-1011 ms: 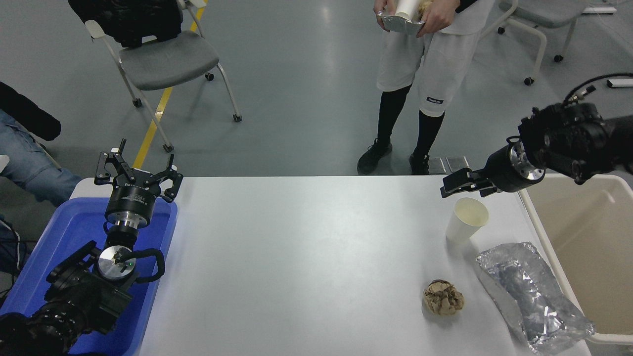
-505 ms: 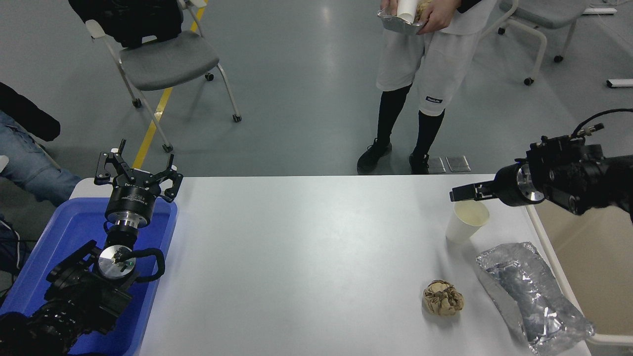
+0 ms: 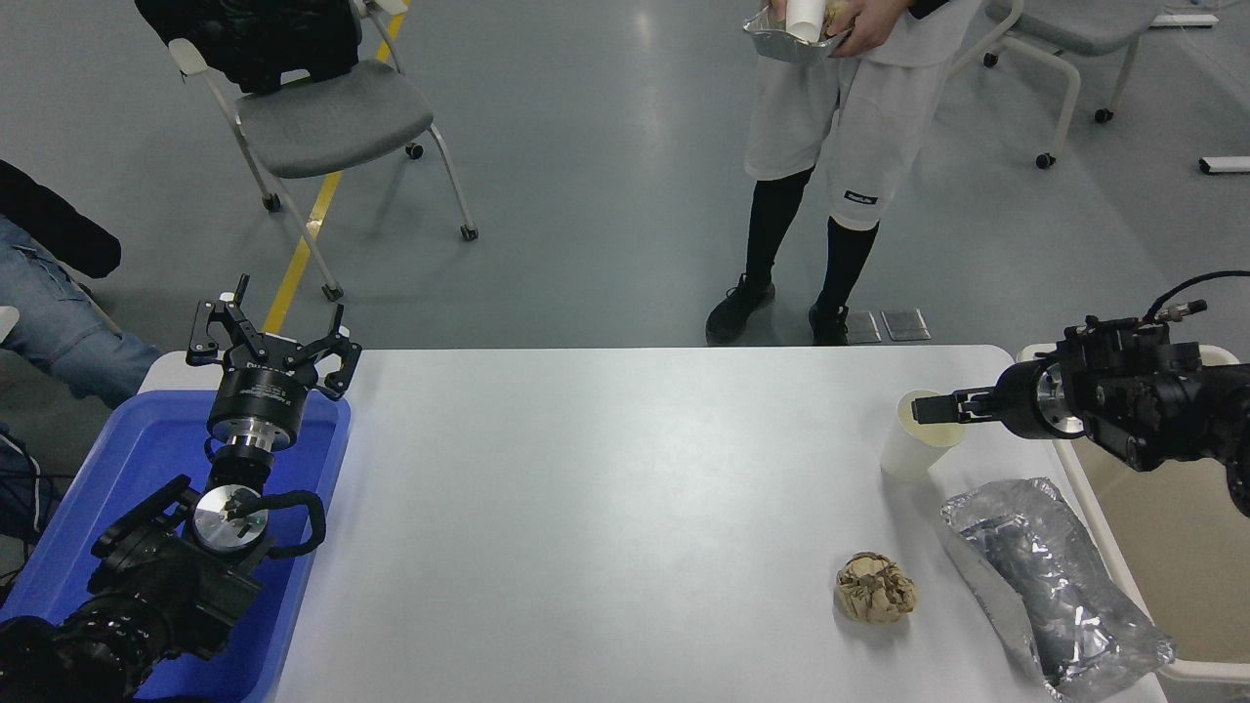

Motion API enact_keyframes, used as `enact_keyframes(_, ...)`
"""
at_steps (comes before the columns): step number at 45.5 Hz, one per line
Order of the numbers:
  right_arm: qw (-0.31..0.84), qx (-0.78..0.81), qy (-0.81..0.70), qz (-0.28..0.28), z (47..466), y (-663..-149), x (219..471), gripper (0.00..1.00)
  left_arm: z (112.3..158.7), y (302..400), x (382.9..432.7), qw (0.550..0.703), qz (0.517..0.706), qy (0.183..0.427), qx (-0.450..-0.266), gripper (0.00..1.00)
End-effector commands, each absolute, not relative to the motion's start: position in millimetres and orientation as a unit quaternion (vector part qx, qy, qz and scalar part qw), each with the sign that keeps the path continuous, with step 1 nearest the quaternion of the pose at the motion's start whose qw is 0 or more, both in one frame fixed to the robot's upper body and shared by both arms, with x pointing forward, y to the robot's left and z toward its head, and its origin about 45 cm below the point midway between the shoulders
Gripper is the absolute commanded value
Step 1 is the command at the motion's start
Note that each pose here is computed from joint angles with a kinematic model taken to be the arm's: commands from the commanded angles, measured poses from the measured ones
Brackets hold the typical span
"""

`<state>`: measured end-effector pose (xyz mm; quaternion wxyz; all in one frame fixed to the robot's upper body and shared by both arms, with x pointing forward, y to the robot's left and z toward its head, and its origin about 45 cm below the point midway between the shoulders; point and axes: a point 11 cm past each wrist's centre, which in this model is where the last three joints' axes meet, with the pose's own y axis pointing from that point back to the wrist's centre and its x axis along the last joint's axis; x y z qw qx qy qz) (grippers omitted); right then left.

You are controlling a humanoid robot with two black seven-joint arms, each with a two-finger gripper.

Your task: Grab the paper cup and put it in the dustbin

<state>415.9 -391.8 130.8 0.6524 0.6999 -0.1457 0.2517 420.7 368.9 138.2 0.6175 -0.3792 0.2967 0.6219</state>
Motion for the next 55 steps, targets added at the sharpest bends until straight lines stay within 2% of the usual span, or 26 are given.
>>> enact_keyframes(1, 0.648, 0.703, -0.156, 0.248, 123.9, -390.5, 413.3, 1.00, 138.3, 369.1, 420.7, 0.617, 0.622, 0.297, -0.380, 0.99)
enact_keyframes(7, 0.635, 0.714, -0.168, 0.241, 118.1, -384.3, 411.2, 0.99, 138.3, 369.1, 420.7, 0.617, 0.622, 0.297, -0.380, 0.99)
enact_keyframes(11, 0.634, 0.716, -0.169, 0.240, 116.0, -383.9, 409.9, 0.93, 138.2, 368.9, 420.7, 0.618, 0.622, 0.297, -0.379, 0.99)
enact_keyframes(19, 0.631, 0.708, -0.174, 0.264, 106.2, -384.4, 404.9, 0.89, 138.2, 368.9, 420.7, 0.618, 0.622, 0.297, -0.379, 0.99)
enact_keyframes(22, 0.630, 0.704, -0.176, 0.275, 105.2, -384.8, 404.7, 0.83, 138.2, 368.9, 420.7, 0.618, 0.622, 0.297, -0.379, 0.99)
enact_keyframes(24, 0.632, 0.703, -0.173, 0.278, 104.7, -385.2, 404.2, 0.76, 138.2, 368.9, 420.7, 0.618, 0.622, 0.297, -0.379, 0.99)
enact_keyframes(26, 0.633, 0.702, -0.171, 0.278, 104.5, -385.7, 403.9, 0.65, 138.3, 369.1, 420.7, 0.617, 0.622, 0.297, -0.380, 0.99)
enact_keyframes(31, 0.637, 0.700, -0.164, 0.279, 104.3, -387.2, 403.0, 0.29, 138.2, 368.9, 420.7, 0.618, 0.622, 0.297, -0.379, 0.99)
enact_keyframes(38, 0.639, 0.700, -0.162, 0.275, 104.4, -388.3, 402.2, 0.00, 138.2, 368.9, 420.7, 0.618, 0.622, 0.297, -0.379, 0.99)
enact_keyframes(55, 0.645, 0.696, -0.155, 0.275, 115.3, -390.9, 408.2, 0.00, 138.3, 368.8, 420.7, 0.618, 0.621, 0.297, -0.380, 0.99)
